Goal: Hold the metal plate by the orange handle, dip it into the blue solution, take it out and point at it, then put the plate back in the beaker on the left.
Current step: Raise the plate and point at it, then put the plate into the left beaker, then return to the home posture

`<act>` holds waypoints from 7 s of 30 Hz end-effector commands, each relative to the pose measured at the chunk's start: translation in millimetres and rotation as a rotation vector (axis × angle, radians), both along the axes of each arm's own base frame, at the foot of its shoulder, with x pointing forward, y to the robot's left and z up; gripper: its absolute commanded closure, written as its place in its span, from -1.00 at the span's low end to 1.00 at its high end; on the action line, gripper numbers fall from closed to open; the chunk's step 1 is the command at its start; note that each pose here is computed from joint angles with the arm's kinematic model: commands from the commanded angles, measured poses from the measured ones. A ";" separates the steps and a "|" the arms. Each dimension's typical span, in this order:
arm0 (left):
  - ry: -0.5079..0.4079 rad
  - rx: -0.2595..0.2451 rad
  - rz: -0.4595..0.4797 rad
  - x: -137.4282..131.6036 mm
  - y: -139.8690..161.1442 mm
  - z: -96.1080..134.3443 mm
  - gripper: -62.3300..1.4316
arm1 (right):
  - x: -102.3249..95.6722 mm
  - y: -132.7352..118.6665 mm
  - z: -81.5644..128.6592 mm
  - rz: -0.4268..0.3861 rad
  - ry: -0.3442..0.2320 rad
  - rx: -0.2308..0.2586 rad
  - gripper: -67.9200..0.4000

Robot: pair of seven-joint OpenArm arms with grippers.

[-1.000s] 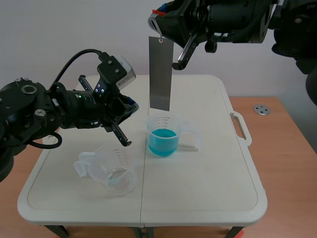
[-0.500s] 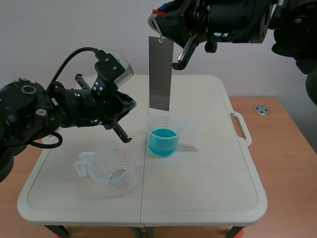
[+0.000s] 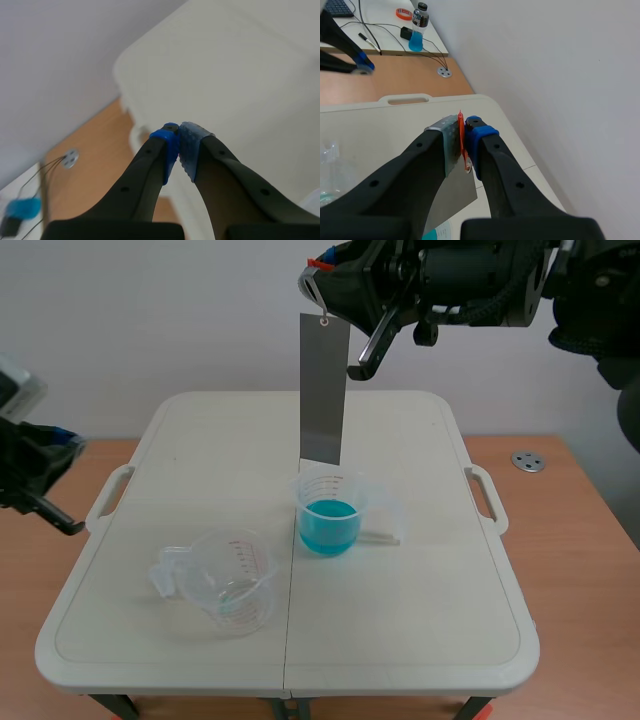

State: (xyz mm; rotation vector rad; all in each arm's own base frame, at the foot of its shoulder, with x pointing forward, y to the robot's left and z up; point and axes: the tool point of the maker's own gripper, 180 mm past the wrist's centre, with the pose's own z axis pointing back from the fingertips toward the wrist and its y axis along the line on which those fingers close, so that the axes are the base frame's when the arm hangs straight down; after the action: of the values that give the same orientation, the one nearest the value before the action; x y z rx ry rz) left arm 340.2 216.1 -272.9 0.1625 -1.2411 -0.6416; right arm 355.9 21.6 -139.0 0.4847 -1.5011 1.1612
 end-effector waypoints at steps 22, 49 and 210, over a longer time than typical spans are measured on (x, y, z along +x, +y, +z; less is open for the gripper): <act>0.506 0.232 0.212 -213.3 137.9 -103.2 0.86 | -5.0 3.6 32.8 0.036 -0.072 0.063 0.95; 0.997 -0.130 -0.060 -388.6 -21.9 -182.2 0.86 | -70.9 63.6 58.8 0.291 -0.148 0.102 0.95; 1.052 -0.061 -0.014 -393.9 1.6 -195.9 0.24 | -76.2 108.9 -119.7 0.282 0.352 -0.097 0.12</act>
State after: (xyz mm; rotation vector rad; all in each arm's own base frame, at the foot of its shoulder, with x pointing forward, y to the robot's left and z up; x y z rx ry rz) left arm -50.2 218.4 -470.2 -0.2151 -0.2496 -0.5731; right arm 269.1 130.2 -276.1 0.8083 -1.0371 1.2750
